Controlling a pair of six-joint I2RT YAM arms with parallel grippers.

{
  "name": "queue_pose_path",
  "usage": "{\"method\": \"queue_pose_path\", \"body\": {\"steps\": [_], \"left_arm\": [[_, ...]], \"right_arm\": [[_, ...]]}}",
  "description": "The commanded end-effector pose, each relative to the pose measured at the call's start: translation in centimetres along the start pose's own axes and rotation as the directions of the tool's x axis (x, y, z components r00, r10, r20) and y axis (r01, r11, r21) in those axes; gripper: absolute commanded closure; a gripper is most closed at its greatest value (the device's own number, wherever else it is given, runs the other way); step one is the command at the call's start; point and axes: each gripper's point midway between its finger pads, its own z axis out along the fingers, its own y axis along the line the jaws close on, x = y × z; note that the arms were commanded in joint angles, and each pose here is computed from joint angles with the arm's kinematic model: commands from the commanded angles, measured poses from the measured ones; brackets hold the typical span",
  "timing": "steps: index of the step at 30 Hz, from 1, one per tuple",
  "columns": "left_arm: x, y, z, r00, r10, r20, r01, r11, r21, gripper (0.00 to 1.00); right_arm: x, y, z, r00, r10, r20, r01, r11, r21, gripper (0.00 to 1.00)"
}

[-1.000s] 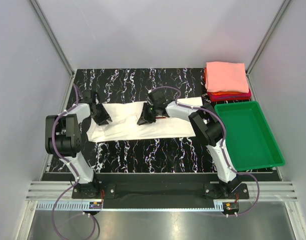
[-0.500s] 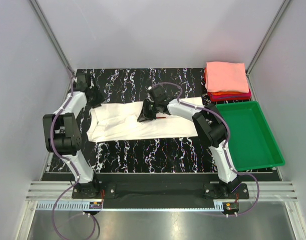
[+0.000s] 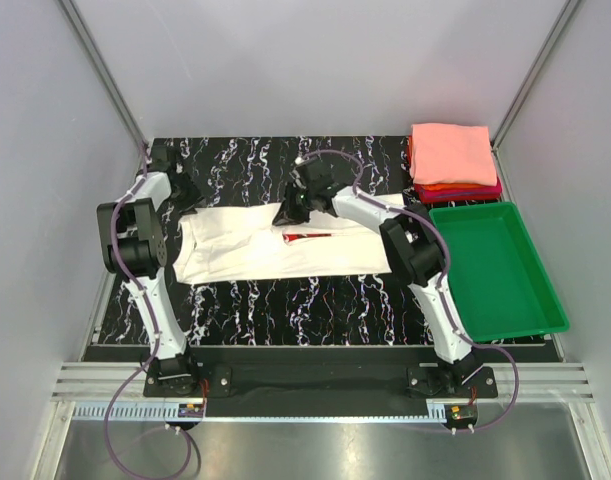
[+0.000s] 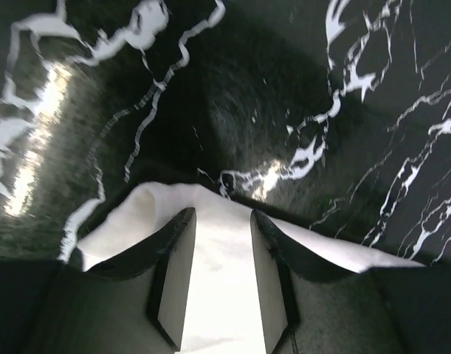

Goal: Fold and stack the t-shirts
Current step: Fold the tshirt

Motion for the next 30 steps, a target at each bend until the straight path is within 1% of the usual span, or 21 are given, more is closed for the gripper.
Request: {"method": "queue_pose_path", "body": {"steps": [1,3,6,8,11,13,16,17,19,20,21,23,25,26,27,28,30], "left_arm": [[-1.9,0.9,0.3,0.999,-0.014,0.036,0.014,1.0,-0.01,0.59],[-1.9,1.2,0.7,0.999,-0.017,0.026,0.018,1.0,-0.01,0.59],[-2.4,1.3,1.2,0.999,-0.022,0.026,0.022,1.0,-0.003,0.59],[-2.6,1.3,1.6,0.999,-0.028,0.024,0.028,1.0,0.001,0.59],[-3.1,1.3,2.2,0.999,-0.041,0.03,0.041,0.999,-0.003,0.59],[-3.8,1.4,2.3,0.997,-0.074,0.031,0.073,0.997,0.017,0.59],[-6.3,-0.8,2.1,0.996,-0.075,0.051,0.069,0.991,0.115,0.59],[-8.2,-2.2,1.5,0.994,-0.066,0.087,0.051,0.986,0.159,0.59],[-9.7,-4.2,0.4,0.993,-0.051,0.105,0.025,0.971,0.239,0.59],[-11.2,-5.3,-1.1,0.989,-0.046,0.143,0.005,0.963,0.269,0.59],[-11.5,-5.8,-2.0,0.988,-0.042,0.152,-0.004,0.957,0.291,0.59],[-11.3,-6.8,-4.6,0.986,-0.038,0.163,-0.017,0.947,0.322,0.59],[-10.1,-7.6,-6.1,0.988,-0.022,0.155,-0.032,0.94,0.339,0.59],[-9.2,-8.2,-8.6,0.985,0.0,0.175,-0.061,0.936,0.346,0.59],[-8.2,-7.6,-7.7,0.989,0.006,0.147,-0.056,0.941,0.334,0.59],[-6.2,-7.4,-8.3,0.993,0.018,0.12,-0.057,0.941,0.332,0.6],[-4.0,-7.2,-8.9,0.995,0.04,0.093,-0.069,0.941,0.331,0.62]], "right_arm": [[0.2,-2.6,1.8,1.0,0.023,-0.013,-0.022,0.998,0.054,0.86],[0.4,-4.3,2.4,0.999,0.039,-0.002,-0.039,0.994,0.103,0.87],[0.5,-5.4,2.6,0.999,0.054,0.007,-0.054,0.99,0.134,0.87],[0.3,-5.3,2.5,0.999,0.051,0.012,-0.052,0.99,0.133,0.87],[-0.3,-4.0,1.5,0.999,0.035,0.019,-0.037,0.994,0.103,0.86],[-1.3,-2.4,-0.1,0.999,0.02,0.044,-0.023,0.997,0.076,0.85],[-2.8,-0.2,-3.2,0.996,0.004,0.086,-0.008,0.999,0.04,0.83],[-3.0,0.4,-4.0,0.996,-0.001,0.094,-0.002,0.999,0.032,0.83],[-3.7,1.3,-6.6,0.992,-0.01,0.13,0.008,1.0,0.022,0.82],[-3.9,1.4,-7.4,0.989,-0.012,0.144,0.008,1.0,0.026,0.81],[-3.7,2.0,-8.9,0.987,-0.022,0.156,0.019,1.0,0.021,0.81],[-3.5,2.4,-10.3,0.985,-0.041,0.169,0.038,0.999,0.021,0.79],[-2.7,2.6,-11.9,0.983,-0.058,0.175,0.054,0.998,0.028,0.79],[-2.0,2.4,-12.8,0.983,-0.06,0.171,0.056,0.998,0.032,0.78],[-1.5,2.2,-13.1,0.984,-0.058,0.167,0.053,0.998,0.036,0.78],[-1.2,2.1,-13.4,0.984,-0.069,0.165,0.064,0.997,0.036,0.78],[0.0,1.4,-14.2,0.985,-0.077,0.154,0.07,0.996,0.051,0.77]]}}
